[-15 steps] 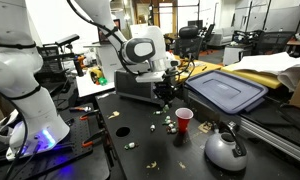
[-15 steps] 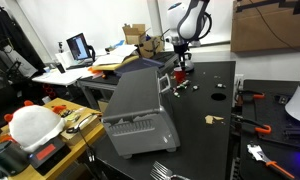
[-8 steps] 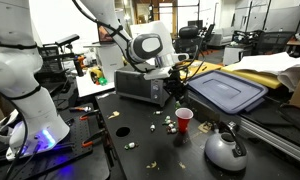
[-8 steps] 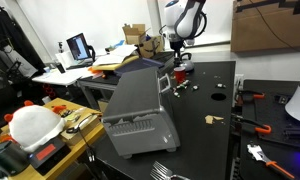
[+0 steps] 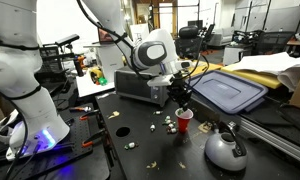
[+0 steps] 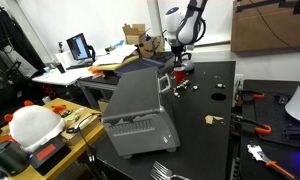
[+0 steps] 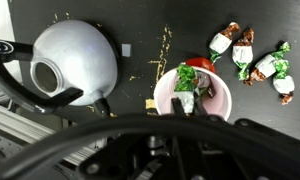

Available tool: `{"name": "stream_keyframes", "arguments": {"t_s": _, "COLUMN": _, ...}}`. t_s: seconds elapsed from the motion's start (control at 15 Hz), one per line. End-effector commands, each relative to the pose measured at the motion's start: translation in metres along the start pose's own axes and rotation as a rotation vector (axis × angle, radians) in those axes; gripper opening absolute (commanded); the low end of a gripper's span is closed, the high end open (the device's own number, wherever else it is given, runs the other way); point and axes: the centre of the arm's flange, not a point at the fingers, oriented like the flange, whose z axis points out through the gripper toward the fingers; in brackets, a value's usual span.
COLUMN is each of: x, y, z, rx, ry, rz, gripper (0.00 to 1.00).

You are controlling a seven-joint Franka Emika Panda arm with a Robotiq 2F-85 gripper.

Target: Put two sweets into the red cup

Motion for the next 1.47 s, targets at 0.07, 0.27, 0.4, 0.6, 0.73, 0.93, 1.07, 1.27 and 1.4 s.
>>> {"name": "stream_keyframes", "arguments": {"t_s": 0.07, "x": 0.006, "y": -0.009, "z": 0.005, "rx": -0.009, "ry": 0.014, "rz": 0.036, "gripper": 0.4}}
{"name": "stream_keyframes", "arguments": {"t_s": 0.27, "x": 0.007, "y": -0.012, "z": 0.0, "rx": -0.01, "ry": 0.035, "rz": 0.041, "gripper": 0.6}}
{"name": "stream_keyframes", "arguments": {"t_s": 0.4, "x": 0.007, "y": -0.013, "z": -0.006, "rx": -0.011, "ry": 0.055, "rz": 0.039, "gripper": 0.75}}
{"name": "stream_keyframes", "arguments": {"t_s": 0.6, "x": 0.005, "y": -0.012, "z": -0.023, "rx": -0.002, "ry": 0.076, "rz": 0.041, "gripper": 0.97}}
{"name": "stream_keyframes", "arguments": {"t_s": 0.73, "x": 0.002, "y": -0.012, "z": -0.038, "rx": 0.023, "ry": 0.074, "rz": 0.054, "gripper": 1.0}}
{"name": "stream_keyframes", "arguments": {"t_s": 0.93, "x": -0.005, "y": -0.012, "z": -0.059, "rx": 0.057, "ry": 0.071, "rz": 0.086, "gripper": 1.0}}
{"name": "stream_keyframes", "arguments": {"t_s": 1.07, "x": -0.011, "y": -0.015, "z": -0.07, "rx": 0.092, "ry": 0.052, "rz": 0.109, "gripper": 1.0}}
{"name": "stream_keyframes", "arguments": {"t_s": 1.27, "x": -0.021, "y": -0.023, "z": -0.086, "rx": 0.142, "ry": 0.017, "rz": 0.134, "gripper": 1.0}}
{"name": "stream_keyframes", "arguments": {"t_s": 1.4, "x": -0.026, "y": -0.027, "z": -0.097, "rx": 0.178, "ry": -0.006, "rz": 0.141, "gripper": 1.0}}
